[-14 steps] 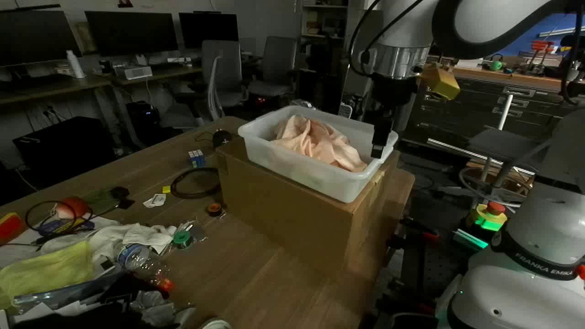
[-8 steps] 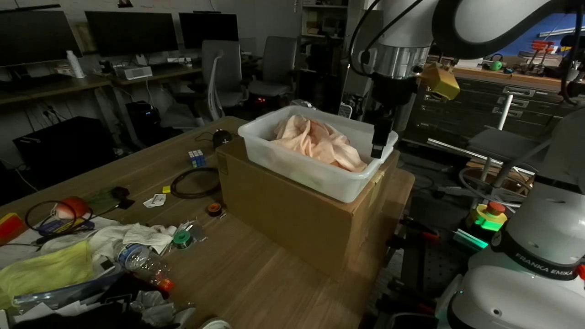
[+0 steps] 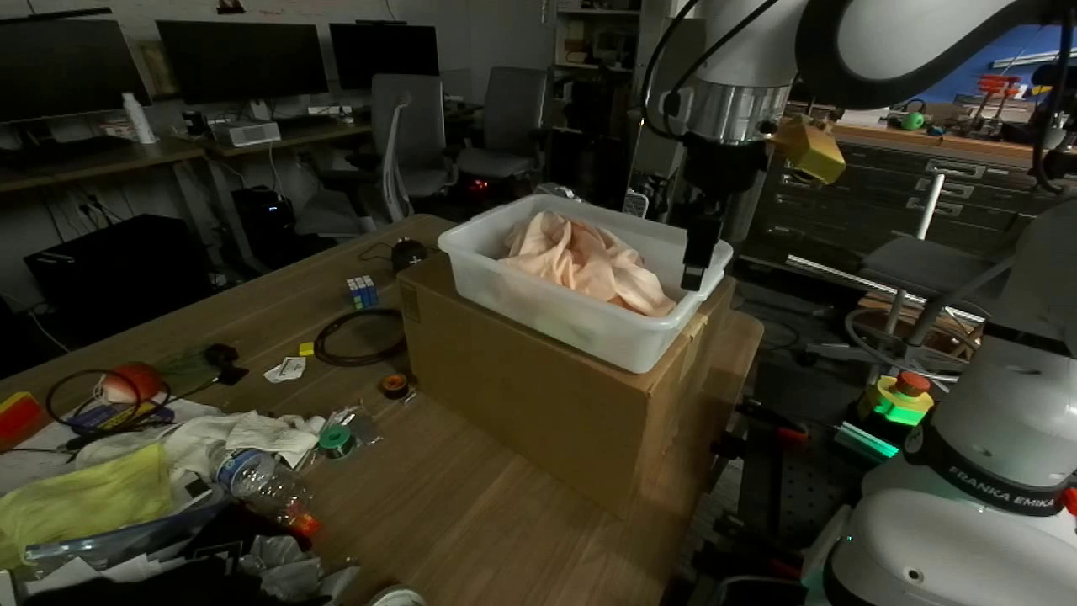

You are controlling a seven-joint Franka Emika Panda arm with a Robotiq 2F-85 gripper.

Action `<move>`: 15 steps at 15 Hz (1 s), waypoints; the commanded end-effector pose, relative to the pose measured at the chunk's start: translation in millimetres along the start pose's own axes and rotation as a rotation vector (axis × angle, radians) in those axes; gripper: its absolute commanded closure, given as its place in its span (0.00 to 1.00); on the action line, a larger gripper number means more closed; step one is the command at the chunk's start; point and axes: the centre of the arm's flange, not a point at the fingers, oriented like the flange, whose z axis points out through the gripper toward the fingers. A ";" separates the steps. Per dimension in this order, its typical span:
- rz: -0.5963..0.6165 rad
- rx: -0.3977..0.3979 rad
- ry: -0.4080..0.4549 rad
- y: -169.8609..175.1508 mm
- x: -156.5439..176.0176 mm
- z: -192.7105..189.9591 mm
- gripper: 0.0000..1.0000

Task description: Take the clothes in the bucket on the box and put them on the table

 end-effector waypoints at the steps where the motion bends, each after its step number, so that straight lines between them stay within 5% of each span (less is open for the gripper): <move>1: -0.013 -0.053 0.091 -3.8 11.6 -13.7 0.00; 10: 0.035 -0.044 0.347 -0.3 74.4 -31.6 0.00; 15: 0.104 -0.029 0.367 4.2 117.3 -19.7 0.00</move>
